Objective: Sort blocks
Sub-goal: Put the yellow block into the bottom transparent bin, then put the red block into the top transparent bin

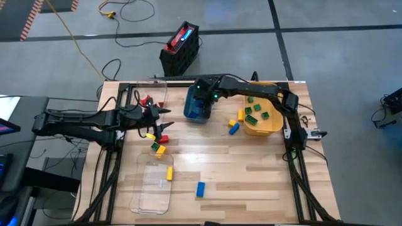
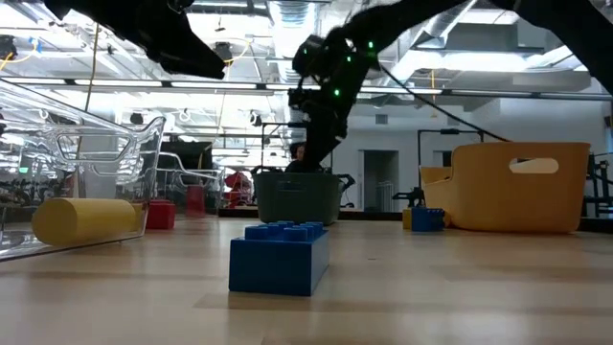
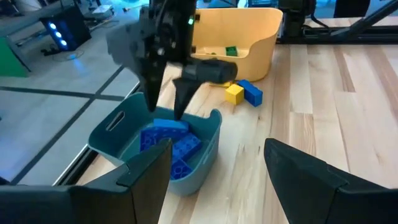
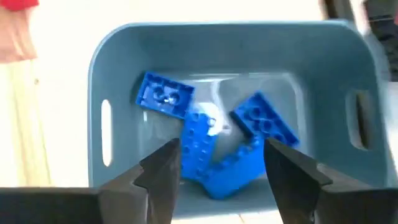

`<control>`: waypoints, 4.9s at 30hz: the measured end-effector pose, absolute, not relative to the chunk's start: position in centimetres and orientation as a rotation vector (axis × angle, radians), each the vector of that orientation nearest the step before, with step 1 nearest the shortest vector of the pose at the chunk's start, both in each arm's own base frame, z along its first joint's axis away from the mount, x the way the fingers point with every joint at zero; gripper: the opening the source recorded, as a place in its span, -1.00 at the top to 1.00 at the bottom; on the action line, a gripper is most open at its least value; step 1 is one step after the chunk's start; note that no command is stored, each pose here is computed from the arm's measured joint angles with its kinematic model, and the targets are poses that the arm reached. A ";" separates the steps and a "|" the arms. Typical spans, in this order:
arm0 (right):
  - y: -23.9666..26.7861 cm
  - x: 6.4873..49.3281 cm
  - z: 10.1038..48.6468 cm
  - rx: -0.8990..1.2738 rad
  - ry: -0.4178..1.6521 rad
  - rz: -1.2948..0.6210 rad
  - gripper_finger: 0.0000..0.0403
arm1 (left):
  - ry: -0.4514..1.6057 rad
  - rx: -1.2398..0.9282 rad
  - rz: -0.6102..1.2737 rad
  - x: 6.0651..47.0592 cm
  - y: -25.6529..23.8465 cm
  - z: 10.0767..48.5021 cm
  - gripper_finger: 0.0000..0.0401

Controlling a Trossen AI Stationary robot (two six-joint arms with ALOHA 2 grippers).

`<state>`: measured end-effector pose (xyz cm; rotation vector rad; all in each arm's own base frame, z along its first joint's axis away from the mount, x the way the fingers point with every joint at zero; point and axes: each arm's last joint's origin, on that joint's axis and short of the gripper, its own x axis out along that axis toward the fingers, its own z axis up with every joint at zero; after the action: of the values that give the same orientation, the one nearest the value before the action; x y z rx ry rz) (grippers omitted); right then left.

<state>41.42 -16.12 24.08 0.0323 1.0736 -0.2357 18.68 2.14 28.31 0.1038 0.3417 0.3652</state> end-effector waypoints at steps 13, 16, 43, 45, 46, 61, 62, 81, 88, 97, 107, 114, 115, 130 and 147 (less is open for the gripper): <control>-12.8 35.5 28.6 0.023 1.447 -0.202 -0.15 | 0.371 0.128 0.411 17.4 2.2 28.5 -0.24; -13.3 34.8 28.1 0.060 1.508 -0.215 -0.16 | 0.363 0.127 0.413 17.3 2.2 28.6 -0.24; -10.8 33.7 18.1 0.214 1.588 -0.351 -0.16 | 0.367 0.146 0.408 17.3 2.2 28.6 -0.24; -10.8 33.6 17.8 0.215 1.591 -0.355 -0.16 | 0.367 0.149 0.408 17.3 2.2 28.6 -0.24; -10.8 33.6 17.6 0.212 1.588 -0.358 -0.16 | 0.369 0.154 0.407 17.3 2.2 28.6 -0.24; -10.7 33.2 15.6 0.179 1.556 -0.337 0.08 | 0.351 0.179 0.403 17.4 2.2 28.8 -0.24; -10.7 33.2 15.6 0.179 1.557 -0.337 0.17 | 0.344 0.178 0.404 17.4 2.2 28.9 -0.24; -6.7 37.1 22.4 0.045 1.260 -0.183 0.56 | 0.328 0.176 0.405 17.5 2.2 29.0 -0.24; -2.9 38.4 24.2 0.073 1.077 -0.001 0.56 | 0.326 0.175 0.406 17.5 2.2 29.0 -0.24; 1.7 39.1 27.9 0.020 0.896 0.114 0.56 | 0.249 0.147 0.397 17.1 1.9 29.9 -0.24; 6.3 41.7 29.3 -0.108 0.569 0.245 0.56 | 0.171 0.190 0.297 13.2 0.6 31.4 -0.24; 7.6 45.0 25.8 -0.116 0.442 0.347 0.57 | 0.117 0.185 0.173 10.9 0.1 31.8 -0.24; 7.7 45.6 25.1 -0.115 0.417 0.357 0.57 | 0.111 0.184 0.171 10.8 0.1 31.9 -0.24; 8.6 50.9 20.8 -0.191 0.325 0.424 0.34 | 0.113 0.153 0.173 10.7 0.1 31.8 -0.24; 2.8 47.4 29.9 -0.272 0.492 0.190 -0.24 | 0.084 0.161 0.188 11.9 0.1 31.2 -0.24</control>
<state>47.43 2.83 29.93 -0.2723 0.4916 0.1901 11.89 0.13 31.18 0.1615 0.0839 0.1881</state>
